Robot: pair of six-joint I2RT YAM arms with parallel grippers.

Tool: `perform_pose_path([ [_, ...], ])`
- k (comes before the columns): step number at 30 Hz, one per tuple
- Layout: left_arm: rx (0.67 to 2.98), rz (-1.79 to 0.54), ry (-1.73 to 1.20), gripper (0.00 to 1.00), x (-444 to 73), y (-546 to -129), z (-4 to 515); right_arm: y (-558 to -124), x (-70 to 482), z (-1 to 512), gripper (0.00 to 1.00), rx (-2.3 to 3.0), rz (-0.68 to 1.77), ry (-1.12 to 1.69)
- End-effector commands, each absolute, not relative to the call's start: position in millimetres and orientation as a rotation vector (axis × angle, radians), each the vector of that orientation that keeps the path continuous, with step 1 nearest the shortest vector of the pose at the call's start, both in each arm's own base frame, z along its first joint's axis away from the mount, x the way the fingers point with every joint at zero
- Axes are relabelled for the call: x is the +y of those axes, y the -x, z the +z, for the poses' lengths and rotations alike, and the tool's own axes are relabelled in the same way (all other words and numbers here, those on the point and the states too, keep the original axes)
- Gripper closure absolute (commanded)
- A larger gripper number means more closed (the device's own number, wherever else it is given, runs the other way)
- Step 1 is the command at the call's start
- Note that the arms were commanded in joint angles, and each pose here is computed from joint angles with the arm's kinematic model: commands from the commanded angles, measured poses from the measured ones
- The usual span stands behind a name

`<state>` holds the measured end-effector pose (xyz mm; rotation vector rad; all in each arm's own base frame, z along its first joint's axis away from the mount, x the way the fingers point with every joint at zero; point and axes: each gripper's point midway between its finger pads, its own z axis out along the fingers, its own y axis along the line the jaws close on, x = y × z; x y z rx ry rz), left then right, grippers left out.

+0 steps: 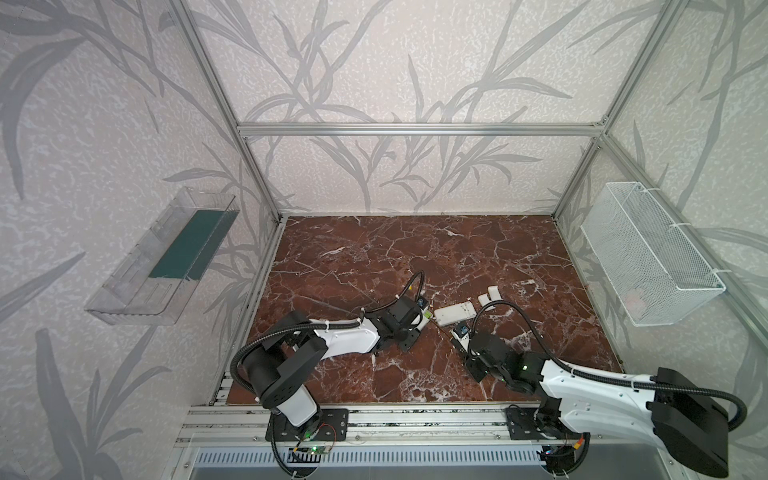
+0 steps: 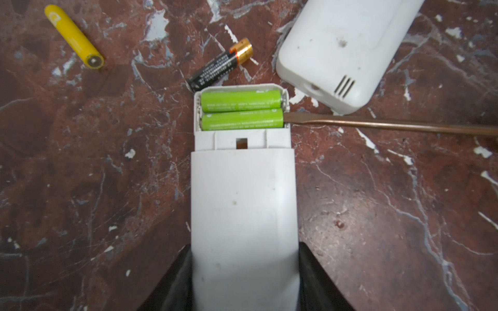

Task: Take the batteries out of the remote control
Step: 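Slide the screwdriver tip along the green battery with the right gripper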

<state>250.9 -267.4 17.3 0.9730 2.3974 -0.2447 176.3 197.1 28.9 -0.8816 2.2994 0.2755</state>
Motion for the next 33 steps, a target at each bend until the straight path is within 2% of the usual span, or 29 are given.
perform_pose_path([
  [1, 2.491, -0.301, -1.207, 0.91, -261, -206, -17, -194, 231, 64, 1.00, 2.131, 0.414, 0.806],
  [33, 2.484, -0.361, -1.254, 0.97, -269, -196, -18, -194, 236, 48, 1.00, 2.105, 0.439, 0.801],
])
